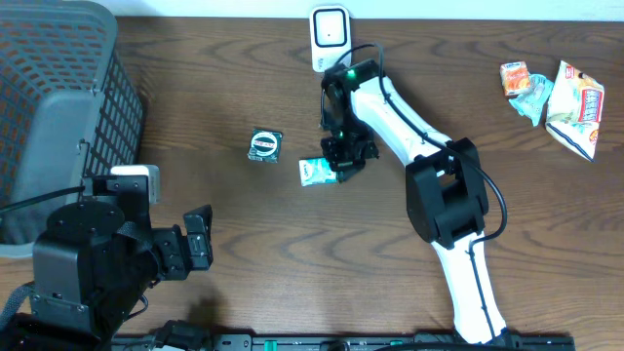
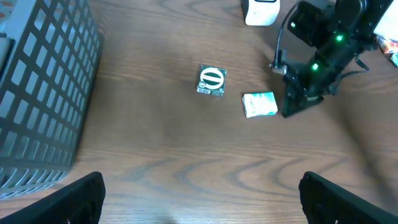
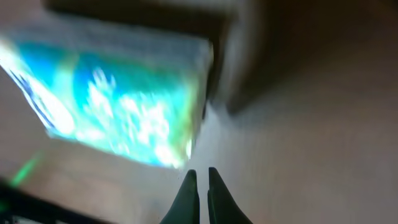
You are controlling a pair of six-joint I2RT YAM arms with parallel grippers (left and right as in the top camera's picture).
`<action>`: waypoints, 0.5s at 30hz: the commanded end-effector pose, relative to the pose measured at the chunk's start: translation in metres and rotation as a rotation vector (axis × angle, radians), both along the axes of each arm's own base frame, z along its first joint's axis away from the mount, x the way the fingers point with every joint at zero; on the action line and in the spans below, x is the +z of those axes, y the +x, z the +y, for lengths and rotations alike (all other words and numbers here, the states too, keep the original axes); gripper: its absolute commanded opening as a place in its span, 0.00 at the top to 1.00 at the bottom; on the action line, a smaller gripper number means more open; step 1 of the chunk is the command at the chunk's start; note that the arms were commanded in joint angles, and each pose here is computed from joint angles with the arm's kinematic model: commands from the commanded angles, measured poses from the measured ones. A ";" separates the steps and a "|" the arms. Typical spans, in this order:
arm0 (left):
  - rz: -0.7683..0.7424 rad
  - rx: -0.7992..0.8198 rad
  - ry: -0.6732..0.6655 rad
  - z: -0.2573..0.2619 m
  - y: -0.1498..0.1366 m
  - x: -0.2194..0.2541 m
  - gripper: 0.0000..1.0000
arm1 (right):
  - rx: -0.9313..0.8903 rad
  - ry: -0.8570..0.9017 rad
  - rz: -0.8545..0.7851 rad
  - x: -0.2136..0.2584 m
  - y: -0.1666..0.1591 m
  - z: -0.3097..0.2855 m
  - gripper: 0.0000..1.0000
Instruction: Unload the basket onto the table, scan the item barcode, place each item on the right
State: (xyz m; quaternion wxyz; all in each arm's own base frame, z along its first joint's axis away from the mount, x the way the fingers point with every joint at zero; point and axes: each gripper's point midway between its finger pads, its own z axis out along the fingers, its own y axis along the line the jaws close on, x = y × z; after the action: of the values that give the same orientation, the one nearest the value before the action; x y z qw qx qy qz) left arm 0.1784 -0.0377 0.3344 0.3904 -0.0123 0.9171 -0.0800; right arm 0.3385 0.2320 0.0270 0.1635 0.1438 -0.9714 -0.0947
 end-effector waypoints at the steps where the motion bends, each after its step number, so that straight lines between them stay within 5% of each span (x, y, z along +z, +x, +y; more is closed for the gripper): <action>1: -0.007 0.013 -0.010 0.001 0.000 0.003 0.02 | 0.085 0.101 0.082 0.021 -0.024 0.009 0.99; 4: -0.007 0.013 -0.010 0.001 0.000 0.003 0.02 | 0.107 0.145 0.037 0.038 -0.021 0.013 0.99; 15: -0.007 0.013 -0.010 0.001 0.000 0.003 0.02 | 0.109 0.217 -0.383 0.032 0.072 0.030 0.99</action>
State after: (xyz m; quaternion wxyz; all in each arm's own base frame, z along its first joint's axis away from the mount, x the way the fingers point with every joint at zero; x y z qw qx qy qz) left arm 0.1785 -0.0376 0.3344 0.3904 -0.0124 0.9171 -0.0799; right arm 0.4066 0.2670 0.0652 -0.0260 0.2230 -0.9598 -0.1684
